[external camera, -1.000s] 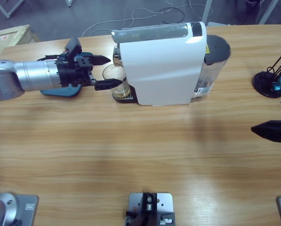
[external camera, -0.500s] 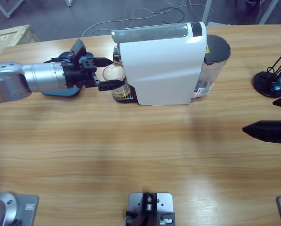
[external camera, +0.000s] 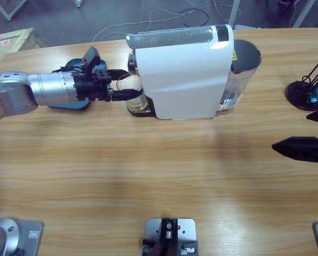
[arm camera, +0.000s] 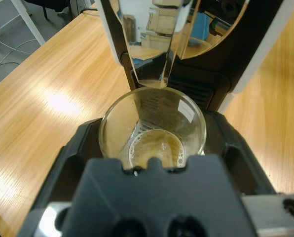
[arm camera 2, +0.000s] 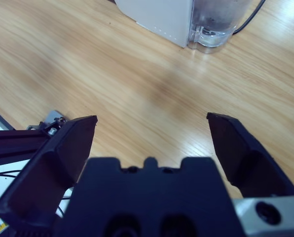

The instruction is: Pour coffee

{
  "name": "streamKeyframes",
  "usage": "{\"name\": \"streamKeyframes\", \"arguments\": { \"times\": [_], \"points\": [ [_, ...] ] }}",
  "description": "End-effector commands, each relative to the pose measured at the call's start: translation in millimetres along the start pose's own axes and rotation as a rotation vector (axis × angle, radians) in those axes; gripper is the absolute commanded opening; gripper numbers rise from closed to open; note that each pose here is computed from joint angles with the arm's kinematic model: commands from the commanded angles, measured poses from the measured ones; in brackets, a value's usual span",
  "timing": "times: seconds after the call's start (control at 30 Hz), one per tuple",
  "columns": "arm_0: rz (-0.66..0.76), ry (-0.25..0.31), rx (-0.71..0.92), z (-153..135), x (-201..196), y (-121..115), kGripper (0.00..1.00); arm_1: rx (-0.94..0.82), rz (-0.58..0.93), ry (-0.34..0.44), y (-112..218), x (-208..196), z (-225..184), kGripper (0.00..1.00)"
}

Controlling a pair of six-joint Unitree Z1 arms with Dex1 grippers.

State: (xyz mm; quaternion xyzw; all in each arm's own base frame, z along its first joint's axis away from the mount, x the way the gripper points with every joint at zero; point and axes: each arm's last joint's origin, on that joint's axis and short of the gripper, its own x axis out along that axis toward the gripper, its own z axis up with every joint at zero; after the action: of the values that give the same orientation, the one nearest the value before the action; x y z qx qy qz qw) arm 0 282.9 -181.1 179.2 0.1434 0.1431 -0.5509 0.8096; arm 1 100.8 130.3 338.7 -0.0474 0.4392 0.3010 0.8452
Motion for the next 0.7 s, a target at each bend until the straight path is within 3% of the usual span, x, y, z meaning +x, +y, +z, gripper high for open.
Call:
{"name": "streamKeyframes", "arguments": {
  "times": [0.03, 0.2, 0.43, 0.5, 0.7],
  "points": [
    [-0.021, 0.035, -0.020, -14, 6, -5, 0.000, 0.000, -0.002, 0.048, 1, 12, -5, 1.000],
    [0.060, -0.019, -0.008, 6, -24, 0, 0.000, 0.000, -0.003, 0.025, 1, 7, -2, 1.000],
    [0.255, -0.025, -0.075, 7, -77, 15, 0.000, -0.001, -0.038, 0.019, 2, 15, 3, 1.000],
    [0.337, -0.004, -0.137, 0, -83, 24, 0.000, -0.001, -0.038, 0.017, 2, 15, 3, 1.000],
    [0.697, 0.138, -0.303, -27, -89, 56, 0.000, 0.000, -0.036, 0.016, 2, 14, 3, 1.000]
  ]
}}
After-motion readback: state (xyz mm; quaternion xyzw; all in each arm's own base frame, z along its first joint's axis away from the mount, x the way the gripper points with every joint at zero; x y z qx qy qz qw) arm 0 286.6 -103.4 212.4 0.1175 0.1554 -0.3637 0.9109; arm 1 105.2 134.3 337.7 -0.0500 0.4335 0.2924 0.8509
